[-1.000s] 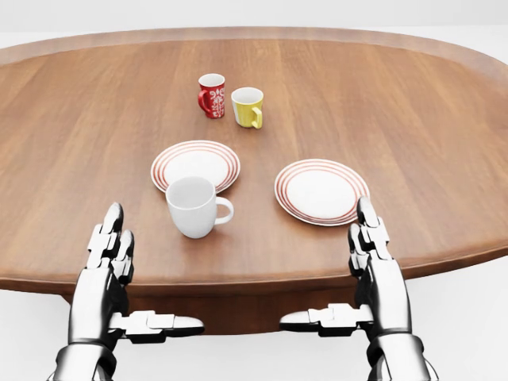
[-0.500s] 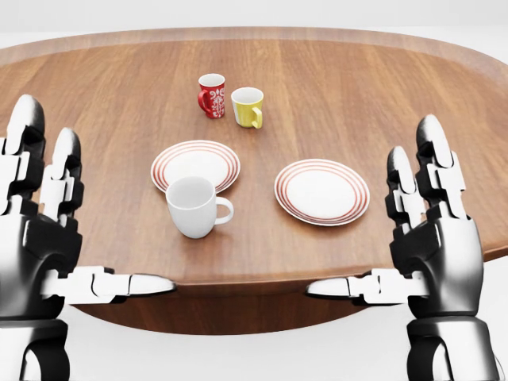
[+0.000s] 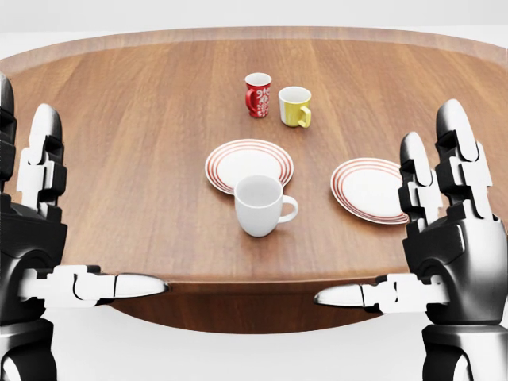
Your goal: Put the white mug on the left plate.
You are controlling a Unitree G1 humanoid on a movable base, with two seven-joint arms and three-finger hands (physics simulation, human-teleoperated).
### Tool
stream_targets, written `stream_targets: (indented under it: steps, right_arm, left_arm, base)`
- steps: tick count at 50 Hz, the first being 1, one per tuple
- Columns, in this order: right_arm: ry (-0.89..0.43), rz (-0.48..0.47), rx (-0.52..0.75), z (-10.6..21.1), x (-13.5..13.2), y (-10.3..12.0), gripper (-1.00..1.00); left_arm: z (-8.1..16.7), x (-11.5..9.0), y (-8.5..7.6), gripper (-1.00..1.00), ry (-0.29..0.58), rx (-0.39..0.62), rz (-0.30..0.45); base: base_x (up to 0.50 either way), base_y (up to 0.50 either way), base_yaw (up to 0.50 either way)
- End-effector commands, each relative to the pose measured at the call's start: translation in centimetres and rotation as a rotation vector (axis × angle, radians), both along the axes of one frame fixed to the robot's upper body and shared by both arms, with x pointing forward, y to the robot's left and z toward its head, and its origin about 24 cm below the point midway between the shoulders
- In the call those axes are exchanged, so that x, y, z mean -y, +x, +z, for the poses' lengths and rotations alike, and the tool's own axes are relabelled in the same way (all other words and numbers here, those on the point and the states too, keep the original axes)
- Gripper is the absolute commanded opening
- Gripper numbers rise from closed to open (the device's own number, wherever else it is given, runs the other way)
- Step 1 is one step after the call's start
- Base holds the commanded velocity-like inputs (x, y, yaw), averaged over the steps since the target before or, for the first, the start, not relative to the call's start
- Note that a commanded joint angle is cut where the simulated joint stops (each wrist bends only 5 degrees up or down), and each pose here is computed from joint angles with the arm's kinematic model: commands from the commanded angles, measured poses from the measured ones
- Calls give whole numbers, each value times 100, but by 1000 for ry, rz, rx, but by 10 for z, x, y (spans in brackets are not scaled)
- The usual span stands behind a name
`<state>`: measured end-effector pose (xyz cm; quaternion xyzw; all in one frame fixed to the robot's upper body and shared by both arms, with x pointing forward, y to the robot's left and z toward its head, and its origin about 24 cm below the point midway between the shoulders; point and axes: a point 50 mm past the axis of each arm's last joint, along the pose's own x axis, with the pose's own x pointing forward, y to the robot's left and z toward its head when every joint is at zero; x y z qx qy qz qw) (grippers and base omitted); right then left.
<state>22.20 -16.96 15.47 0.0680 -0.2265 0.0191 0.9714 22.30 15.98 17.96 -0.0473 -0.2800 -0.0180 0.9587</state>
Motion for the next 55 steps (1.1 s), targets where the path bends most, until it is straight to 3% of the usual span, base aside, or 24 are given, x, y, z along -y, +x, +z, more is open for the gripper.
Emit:
stream_targets:
  steps: [1,12,26,55]
  right_arm:
    - [-11,13,7,1,-2,-1,100]
    - [-15,13,-16,-4,-3,0,100]
    - [6,30,-2,-2,-2,-3,100]
    - [-10,53,-8,-3,-6,-3,100]
  left_arm:
    - [3,0,-1,100,-1,14,0]
    - [4,0,-2,100,4,19,-1]
    - [6,-1,-3,100,3,31,0]
    - [10,-1,-5,100,-1,51,-1]
  base:
    - [0,50,0]
    - [0,50,0]
    - [0,0,0]
    - [50,3,0]
